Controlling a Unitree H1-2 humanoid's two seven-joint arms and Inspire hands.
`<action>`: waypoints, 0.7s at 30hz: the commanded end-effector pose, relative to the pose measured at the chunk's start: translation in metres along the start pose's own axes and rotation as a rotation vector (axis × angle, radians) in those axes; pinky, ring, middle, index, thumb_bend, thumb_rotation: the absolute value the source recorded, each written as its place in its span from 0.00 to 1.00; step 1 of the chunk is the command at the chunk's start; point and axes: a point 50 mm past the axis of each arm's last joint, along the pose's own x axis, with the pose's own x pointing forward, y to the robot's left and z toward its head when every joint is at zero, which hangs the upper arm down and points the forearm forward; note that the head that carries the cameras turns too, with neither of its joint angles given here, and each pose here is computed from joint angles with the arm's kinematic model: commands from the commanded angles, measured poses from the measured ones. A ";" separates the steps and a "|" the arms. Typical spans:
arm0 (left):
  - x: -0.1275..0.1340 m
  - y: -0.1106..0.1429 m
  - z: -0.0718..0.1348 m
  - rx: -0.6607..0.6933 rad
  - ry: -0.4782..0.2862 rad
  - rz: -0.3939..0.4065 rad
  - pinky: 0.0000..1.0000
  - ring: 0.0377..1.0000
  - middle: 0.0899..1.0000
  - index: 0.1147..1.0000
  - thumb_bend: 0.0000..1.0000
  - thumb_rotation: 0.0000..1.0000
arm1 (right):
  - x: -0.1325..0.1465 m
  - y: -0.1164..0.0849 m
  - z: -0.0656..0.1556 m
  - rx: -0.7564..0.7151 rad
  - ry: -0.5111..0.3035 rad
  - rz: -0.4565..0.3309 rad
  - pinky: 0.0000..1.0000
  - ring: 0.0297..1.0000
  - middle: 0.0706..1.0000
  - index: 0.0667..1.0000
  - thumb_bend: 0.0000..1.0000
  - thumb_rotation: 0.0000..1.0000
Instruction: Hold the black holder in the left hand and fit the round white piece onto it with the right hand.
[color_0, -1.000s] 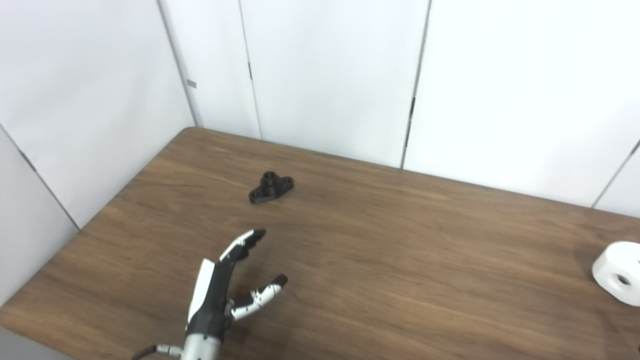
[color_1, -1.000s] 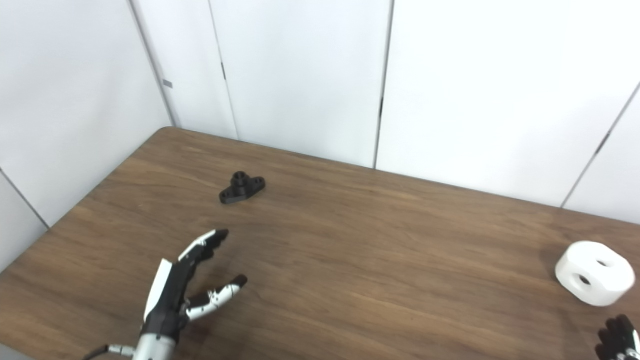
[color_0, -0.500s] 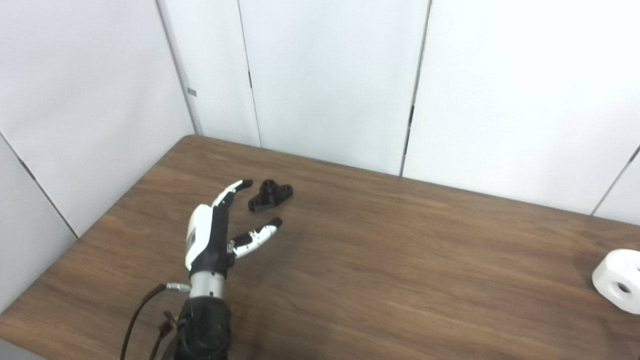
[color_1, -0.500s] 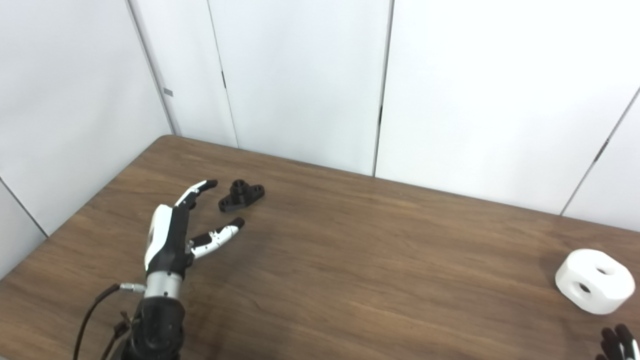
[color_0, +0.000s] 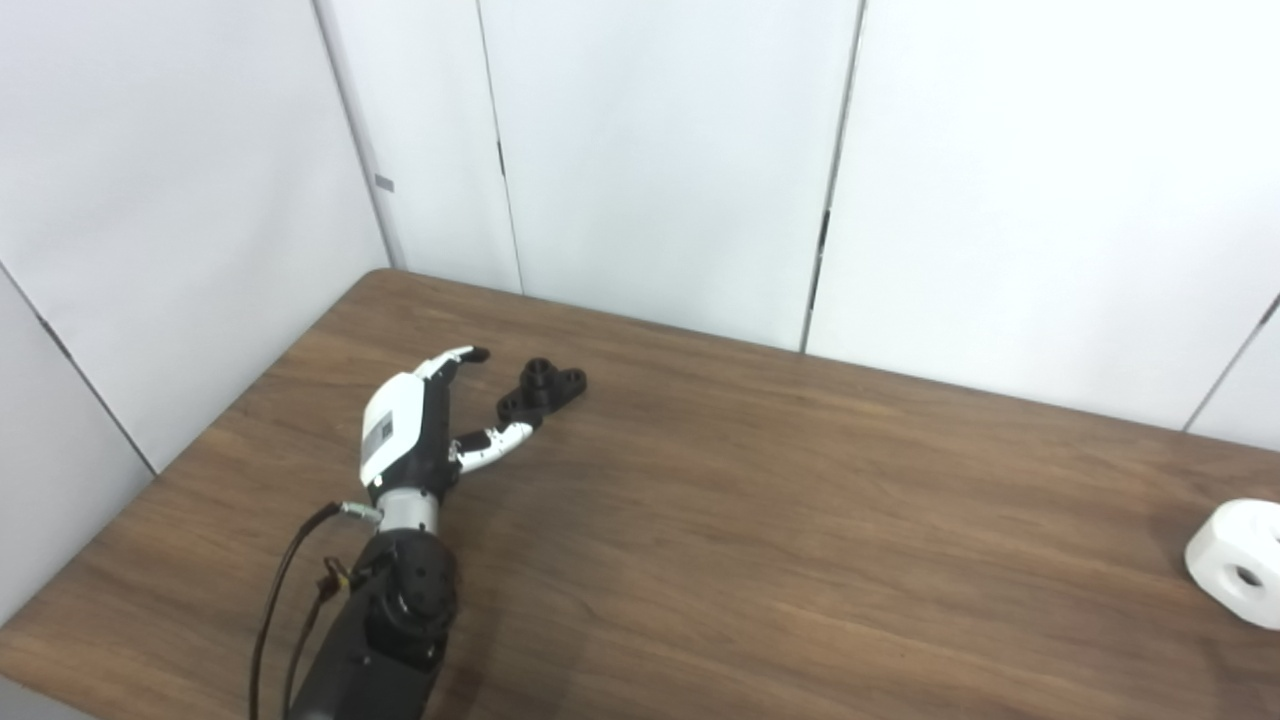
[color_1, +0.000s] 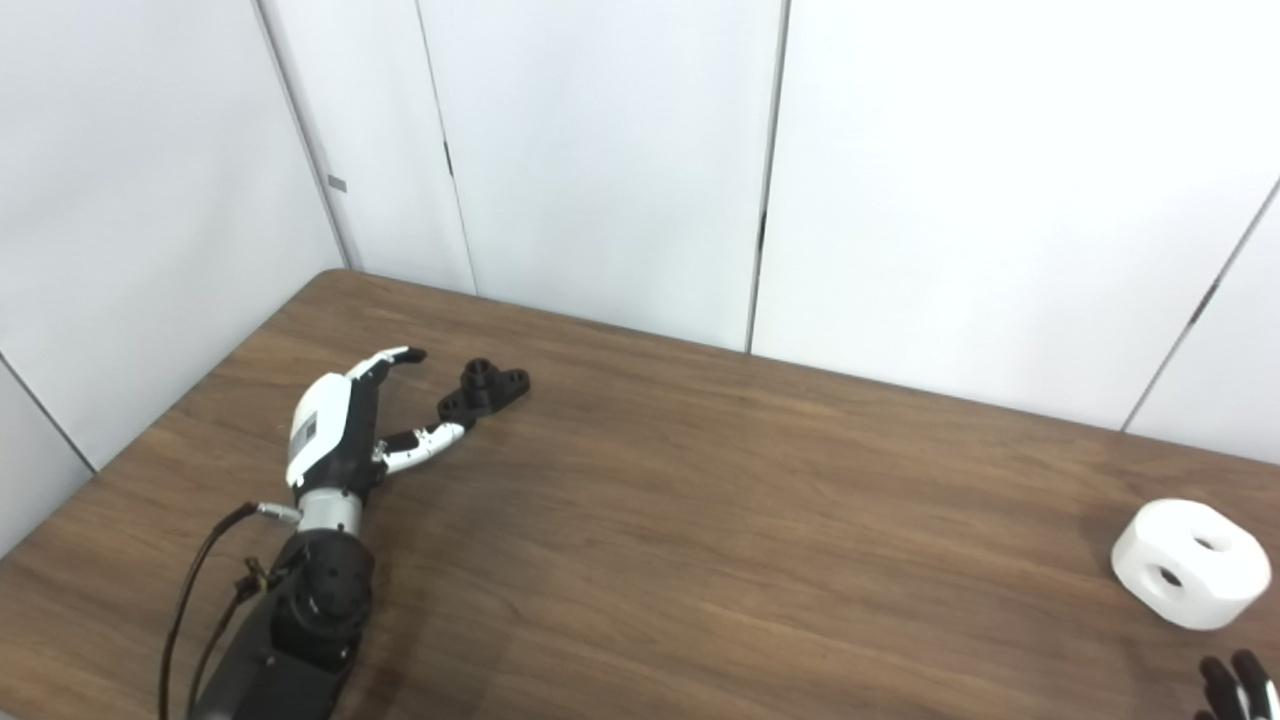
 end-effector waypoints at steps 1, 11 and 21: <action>0.020 0.013 0.016 0.036 -0.087 0.081 1.00 0.94 0.88 0.76 0.83 0.32 | -0.018 0.003 -0.022 0.025 0.087 -0.016 1.00 1.00 0.96 1.00 0.63 1.00; 0.041 0.000 0.011 0.205 -0.083 0.060 1.00 0.98 0.91 0.73 0.87 0.31 | -0.017 0.007 -0.020 0.025 0.099 -0.024 1.00 1.00 0.95 1.00 0.61 1.00; 0.053 -0.010 0.010 0.264 -0.064 -0.008 1.00 0.97 0.91 0.68 0.89 0.33 | -0.017 0.009 -0.020 0.018 0.097 -0.030 1.00 1.00 0.94 1.00 0.59 1.00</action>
